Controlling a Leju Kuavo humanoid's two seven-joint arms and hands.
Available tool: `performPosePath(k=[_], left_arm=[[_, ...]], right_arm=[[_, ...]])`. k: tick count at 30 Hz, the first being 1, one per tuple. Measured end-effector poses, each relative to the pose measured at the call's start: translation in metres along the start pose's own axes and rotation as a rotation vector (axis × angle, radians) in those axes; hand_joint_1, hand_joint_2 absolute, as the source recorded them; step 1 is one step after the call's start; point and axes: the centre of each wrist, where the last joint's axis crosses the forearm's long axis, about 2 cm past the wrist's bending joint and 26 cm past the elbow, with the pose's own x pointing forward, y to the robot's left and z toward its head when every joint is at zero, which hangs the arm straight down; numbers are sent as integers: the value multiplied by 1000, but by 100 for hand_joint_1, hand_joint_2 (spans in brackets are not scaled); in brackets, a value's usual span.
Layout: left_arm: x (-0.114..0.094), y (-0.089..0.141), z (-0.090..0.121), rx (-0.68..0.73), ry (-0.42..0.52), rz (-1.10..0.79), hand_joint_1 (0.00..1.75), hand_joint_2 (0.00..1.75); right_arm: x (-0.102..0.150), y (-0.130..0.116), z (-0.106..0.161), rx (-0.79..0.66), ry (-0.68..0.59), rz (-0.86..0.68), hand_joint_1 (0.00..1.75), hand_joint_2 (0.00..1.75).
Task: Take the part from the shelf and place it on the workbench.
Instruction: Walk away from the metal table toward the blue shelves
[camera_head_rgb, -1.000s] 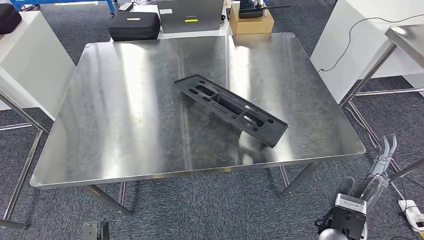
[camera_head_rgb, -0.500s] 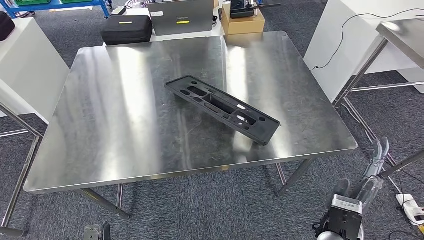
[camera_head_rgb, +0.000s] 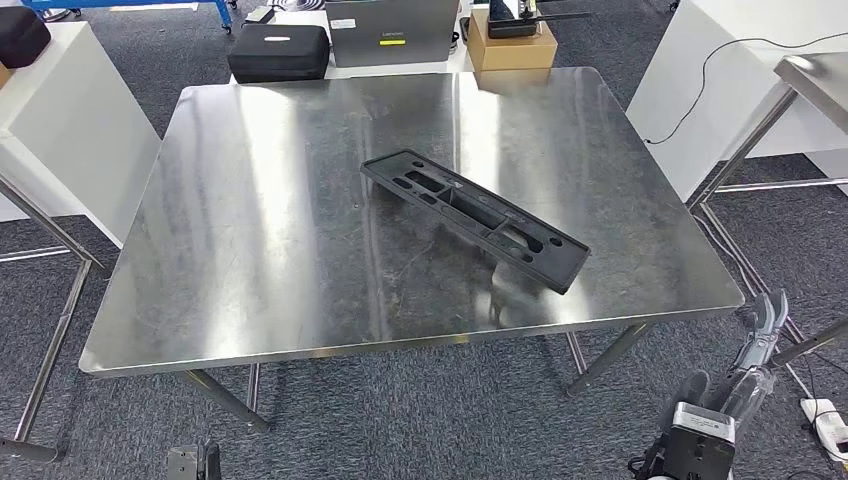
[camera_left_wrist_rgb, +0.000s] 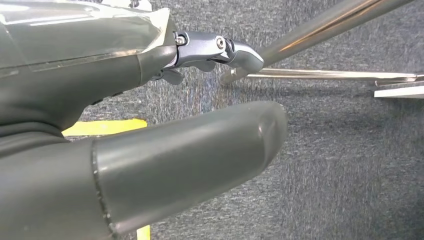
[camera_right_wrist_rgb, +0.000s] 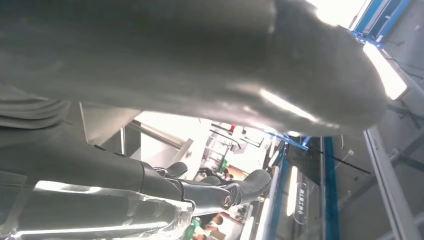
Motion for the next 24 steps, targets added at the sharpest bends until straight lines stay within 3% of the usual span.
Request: performPosePath(k=[24], left_arm=[[5,-5,-4,5,-26,-28,0,0]], right_arm=[[-2,-5,10,-37,82,-31,0,0]])
